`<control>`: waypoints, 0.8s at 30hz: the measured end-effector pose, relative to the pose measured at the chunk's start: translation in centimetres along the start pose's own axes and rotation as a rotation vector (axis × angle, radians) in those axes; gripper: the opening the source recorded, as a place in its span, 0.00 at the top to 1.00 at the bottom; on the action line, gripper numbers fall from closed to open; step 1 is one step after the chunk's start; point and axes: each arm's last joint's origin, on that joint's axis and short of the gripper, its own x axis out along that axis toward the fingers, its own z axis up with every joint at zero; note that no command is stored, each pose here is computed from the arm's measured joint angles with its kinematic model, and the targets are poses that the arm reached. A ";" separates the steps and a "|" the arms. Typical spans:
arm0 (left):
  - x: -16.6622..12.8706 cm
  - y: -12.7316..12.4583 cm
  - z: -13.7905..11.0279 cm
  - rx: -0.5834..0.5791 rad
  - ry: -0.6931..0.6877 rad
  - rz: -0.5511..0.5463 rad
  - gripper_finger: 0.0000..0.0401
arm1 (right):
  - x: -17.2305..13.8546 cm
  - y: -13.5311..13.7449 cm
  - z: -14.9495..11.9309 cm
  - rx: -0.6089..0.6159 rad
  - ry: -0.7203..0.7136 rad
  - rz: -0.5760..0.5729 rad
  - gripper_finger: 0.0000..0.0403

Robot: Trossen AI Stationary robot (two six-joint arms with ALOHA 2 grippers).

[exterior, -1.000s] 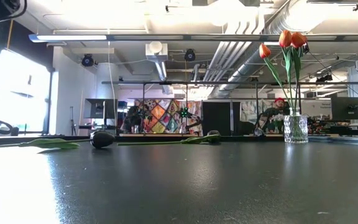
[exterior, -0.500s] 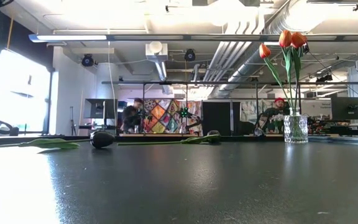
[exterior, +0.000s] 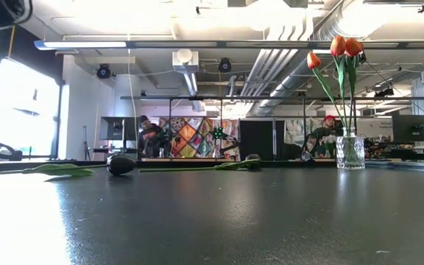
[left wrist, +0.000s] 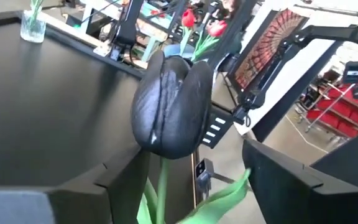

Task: Sort flowers into vase by color
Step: Put the bottom black tulip into the red flower vase, then put the top black tulip into the red flower vase

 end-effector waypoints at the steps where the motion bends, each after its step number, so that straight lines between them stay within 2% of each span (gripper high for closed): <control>1: -0.1 0.0 0.6 0.009 0.001 -0.003 0.38 | 0.1 0.0 -0.1 0.005 0.001 -0.006 0.48; 4: -0.2 0.2 2.2 0.016 0.053 -0.005 0.37 | 0.5 0.0 -0.5 0.008 0.018 -0.018 0.48; 6: -0.1 0.3 2.5 0.023 0.123 -0.001 0.36 | 0.5 0.2 -0.8 0.011 0.038 -0.011 0.48; 10: 0.1 -0.4 1.8 0.021 0.195 -0.004 0.35 | 0.9 0.6 -1.7 -0.005 0.062 -0.010 0.48; 17: 0.3 -1.7 0.5 -0.016 0.212 -0.012 0.35 | 1.2 0.9 -2.4 -0.015 0.077 -0.009 0.48; 24: 0.2 -2.8 0.3 -0.078 0.321 -0.074 0.35 | 1.2 1.0 -2.4 -0.013 0.090 0.001 0.48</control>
